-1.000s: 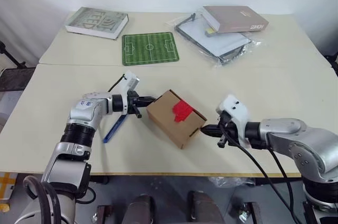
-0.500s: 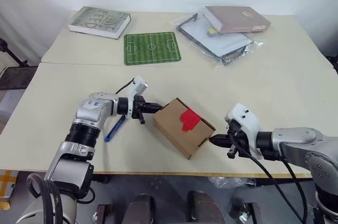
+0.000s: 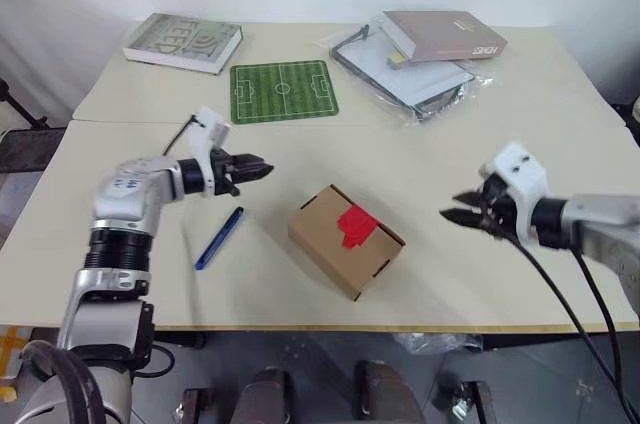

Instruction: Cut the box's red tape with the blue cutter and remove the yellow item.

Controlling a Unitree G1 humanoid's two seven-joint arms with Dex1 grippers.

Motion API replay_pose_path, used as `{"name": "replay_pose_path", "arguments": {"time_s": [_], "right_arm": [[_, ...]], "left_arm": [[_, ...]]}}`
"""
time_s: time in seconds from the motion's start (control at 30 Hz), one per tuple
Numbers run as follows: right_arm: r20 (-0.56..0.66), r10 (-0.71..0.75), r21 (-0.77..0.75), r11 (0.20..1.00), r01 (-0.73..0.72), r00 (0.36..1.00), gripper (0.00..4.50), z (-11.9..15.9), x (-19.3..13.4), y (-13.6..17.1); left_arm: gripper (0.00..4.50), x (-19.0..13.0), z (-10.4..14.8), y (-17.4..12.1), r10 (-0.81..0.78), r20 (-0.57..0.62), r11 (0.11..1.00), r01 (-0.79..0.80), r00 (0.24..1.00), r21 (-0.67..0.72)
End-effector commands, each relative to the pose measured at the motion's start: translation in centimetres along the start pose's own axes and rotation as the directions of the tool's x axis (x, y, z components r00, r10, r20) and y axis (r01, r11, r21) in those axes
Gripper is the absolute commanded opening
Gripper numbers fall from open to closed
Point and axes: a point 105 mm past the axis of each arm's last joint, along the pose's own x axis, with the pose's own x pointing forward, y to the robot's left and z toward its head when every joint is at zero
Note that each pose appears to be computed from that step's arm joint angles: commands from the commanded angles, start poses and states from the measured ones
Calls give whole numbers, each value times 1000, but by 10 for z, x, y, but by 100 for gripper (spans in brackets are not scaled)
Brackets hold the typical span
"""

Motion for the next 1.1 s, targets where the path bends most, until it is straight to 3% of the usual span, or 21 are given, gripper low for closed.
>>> {"name": "replay_pose_path", "arguments": {"time_s": [0.03, 0.13, 0.2, 0.27, 0.33, 0.5, 0.77, 0.9, 1.03, 1.1], "right_arm": [[116, 85, -52, 995, -80, 990, 329, 22, 10, 1], [137, 159, -94, 985, -147, 978, 432, 24, 19, 8], [157, 201, -123, 975, -182, 967, 450, 27, 24, 12], [179, 226, -145, 969, -202, 958, 450, 30, 31, 14], [190, 244, -154, 964, -216, 951, 450, 33, 36, 15], [186, 276, -167, 955, -247, 943, 450, 36, 46, 17], [186, 306, -171, 946, -276, 934, 450, 38, 51, 22], [188, 297, -171, 948, -267, 936, 450, 39, 50, 21], [191, 281, -167, 953, -251, 941, 450, 37, 48, 20], [193, 276, -165, 955, -247, 941, 450, 37, 46, 20]], "left_arm": [[302, -41, 6, -5, 44, 50, 999, -44, 998, -10], [396, -63, -7, -13, 76, 27, 997, -75, 997, -17], [449, -77, -20, -21, 92, -7, 995, -93, 996, -29], [449, -94, -36, -26, 194, -17, 981, -193, 981, 28], [449, -103, -40, -36, 225, 55, 973, -227, 973, 35], [449, -108, -76, -63, 231, -17, 972, -232, 973, -36], [449, -114, -109, -51, 312, -85, 948, -316, 946, -44], [340, -112, -122, -44, 315, -143, 949, -315, 938, 21], [340, -112, -130, -42, 304, -185, 953, -301, 934, 48], [306, -113, -132, -41, 302, -201, 953, -297, 932, 57]]}}
